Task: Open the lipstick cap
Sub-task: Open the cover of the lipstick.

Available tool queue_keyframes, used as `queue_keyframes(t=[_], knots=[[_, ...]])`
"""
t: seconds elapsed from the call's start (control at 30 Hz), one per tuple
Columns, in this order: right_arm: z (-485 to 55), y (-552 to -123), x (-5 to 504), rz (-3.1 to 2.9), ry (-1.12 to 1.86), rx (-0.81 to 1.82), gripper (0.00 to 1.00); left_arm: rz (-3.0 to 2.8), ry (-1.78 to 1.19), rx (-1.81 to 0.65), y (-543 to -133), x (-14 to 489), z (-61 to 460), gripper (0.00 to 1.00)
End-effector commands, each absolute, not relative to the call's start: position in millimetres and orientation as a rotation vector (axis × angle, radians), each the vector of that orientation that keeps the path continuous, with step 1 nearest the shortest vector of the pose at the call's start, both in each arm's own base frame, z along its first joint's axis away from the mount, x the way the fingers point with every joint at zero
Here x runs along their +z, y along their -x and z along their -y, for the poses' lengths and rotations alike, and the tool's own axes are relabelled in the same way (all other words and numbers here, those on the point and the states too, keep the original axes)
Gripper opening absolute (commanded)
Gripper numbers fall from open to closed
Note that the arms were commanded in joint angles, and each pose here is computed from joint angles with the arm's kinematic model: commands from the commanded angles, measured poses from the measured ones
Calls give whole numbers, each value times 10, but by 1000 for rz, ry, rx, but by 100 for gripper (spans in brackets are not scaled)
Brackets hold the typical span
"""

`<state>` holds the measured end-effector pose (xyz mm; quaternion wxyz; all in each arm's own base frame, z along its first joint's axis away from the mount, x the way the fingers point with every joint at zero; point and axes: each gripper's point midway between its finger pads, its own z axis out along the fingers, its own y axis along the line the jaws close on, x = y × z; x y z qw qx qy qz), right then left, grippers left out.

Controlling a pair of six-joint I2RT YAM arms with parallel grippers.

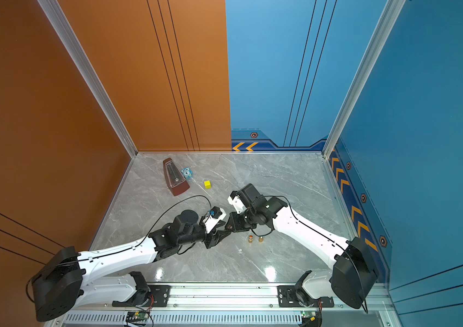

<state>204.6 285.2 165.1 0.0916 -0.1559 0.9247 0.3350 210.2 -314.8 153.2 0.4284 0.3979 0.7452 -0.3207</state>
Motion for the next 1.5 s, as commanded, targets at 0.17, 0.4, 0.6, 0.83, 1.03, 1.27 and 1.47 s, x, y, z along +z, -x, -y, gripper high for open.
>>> queue_keyframes(t=[0.17,0.4,0.6,0.83,1.03,1.27,1.47], knots=[[-2846,-2046,1770,-2704,432,1077,16,-1796,-1034,-846,-2058,1661,3273,37],[-2852,-2068,1785,-2696,422,1083,15,-1785,-1036,-840,-2067,1694,3289,21],[-2843,-2082,1814,-2681,421,1074,16,-1792,-1010,-805,-2112,1692,3253,6],[-2722,-2223,1897,-2638,366,1031,28,-1809,-998,-783,-2129,1643,3228,0],[-2652,-2290,1931,-2616,342,987,41,-1816,-999,-783,-2125,1621,3226,0],[-2675,-2299,1888,-2627,357,987,32,-1814,-993,-783,-2134,1642,3230,0],[-2729,-2261,1842,-2639,382,1007,21,-1823,-966,-767,-2175,1652,3216,0]])
